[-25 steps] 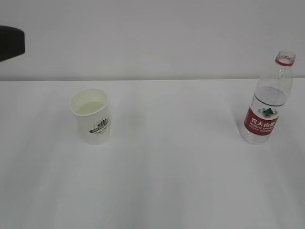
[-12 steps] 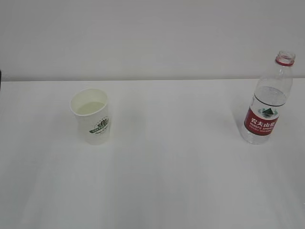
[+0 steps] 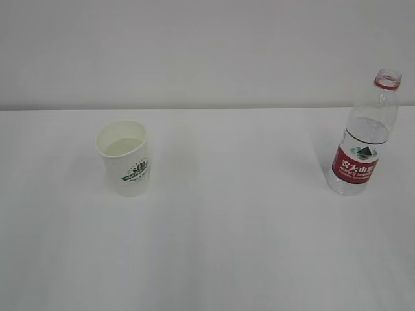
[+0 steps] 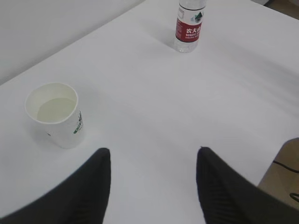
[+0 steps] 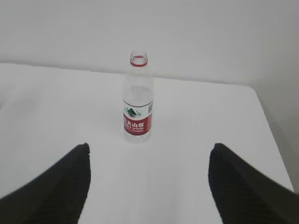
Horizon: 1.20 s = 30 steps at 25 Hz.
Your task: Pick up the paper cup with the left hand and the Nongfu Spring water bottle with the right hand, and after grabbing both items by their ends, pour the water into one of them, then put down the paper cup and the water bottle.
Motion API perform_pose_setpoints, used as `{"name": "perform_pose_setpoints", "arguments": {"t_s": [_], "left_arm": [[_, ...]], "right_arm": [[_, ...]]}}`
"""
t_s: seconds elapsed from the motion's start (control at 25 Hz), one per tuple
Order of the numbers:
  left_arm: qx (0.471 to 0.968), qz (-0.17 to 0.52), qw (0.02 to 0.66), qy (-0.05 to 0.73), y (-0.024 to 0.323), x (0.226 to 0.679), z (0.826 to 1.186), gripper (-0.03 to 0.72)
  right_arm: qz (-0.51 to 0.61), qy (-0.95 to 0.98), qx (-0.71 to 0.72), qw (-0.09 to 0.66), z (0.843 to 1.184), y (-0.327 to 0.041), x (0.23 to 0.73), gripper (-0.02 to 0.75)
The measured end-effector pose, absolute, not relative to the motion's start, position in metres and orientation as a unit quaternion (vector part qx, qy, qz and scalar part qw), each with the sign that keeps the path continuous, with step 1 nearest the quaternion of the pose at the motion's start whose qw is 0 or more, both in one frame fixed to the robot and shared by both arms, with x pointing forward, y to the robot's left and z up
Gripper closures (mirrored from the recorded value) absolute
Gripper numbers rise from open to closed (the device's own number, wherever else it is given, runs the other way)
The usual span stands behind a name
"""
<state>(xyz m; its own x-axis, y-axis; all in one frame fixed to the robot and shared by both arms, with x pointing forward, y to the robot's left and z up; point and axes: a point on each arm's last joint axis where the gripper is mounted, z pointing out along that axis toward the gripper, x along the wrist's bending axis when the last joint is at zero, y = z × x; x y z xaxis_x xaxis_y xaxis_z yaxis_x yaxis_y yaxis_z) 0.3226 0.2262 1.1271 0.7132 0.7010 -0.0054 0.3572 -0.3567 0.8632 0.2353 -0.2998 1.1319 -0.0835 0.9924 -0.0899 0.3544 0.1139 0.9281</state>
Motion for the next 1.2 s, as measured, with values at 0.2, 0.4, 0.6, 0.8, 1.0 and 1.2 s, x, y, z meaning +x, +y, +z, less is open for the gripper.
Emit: {"name": "perform_pose_setpoints", "arguments": {"t_s": [0.2,0.4,0.6,0.8,1.0,1.2], "left_arm": [[0.800,0.191,0.471,0.319,0.238,0.304,1.131,0.283],[0.801,0.191,0.474,0.313,0.245,0.291,1.130,0.287],[0.805,0.182,0.468,0.316,0.250,0.282,1.118,0.292],[0.795,0.161,0.470,0.347,0.254,0.276,1.106,0.297],[0.797,0.154,0.457,0.364,0.258,0.272,1.096,0.304],[0.796,0.160,0.422,0.402,0.265,0.274,1.087,0.309]], "right_arm": [[0.371,0.643,0.537,0.401,1.124,-0.301,0.223,0.148],[0.343,0.667,0.540,0.383,1.115,-0.301,0.213,0.148],[0.339,0.671,0.540,0.380,1.112,-0.301,0.207,0.148],[0.342,0.672,0.539,0.376,1.112,-0.301,0.206,0.148],[0.345,0.672,0.538,0.374,1.112,-0.300,0.206,0.148],[0.346,0.670,0.540,0.373,1.112,-0.300,0.206,0.148]]}}
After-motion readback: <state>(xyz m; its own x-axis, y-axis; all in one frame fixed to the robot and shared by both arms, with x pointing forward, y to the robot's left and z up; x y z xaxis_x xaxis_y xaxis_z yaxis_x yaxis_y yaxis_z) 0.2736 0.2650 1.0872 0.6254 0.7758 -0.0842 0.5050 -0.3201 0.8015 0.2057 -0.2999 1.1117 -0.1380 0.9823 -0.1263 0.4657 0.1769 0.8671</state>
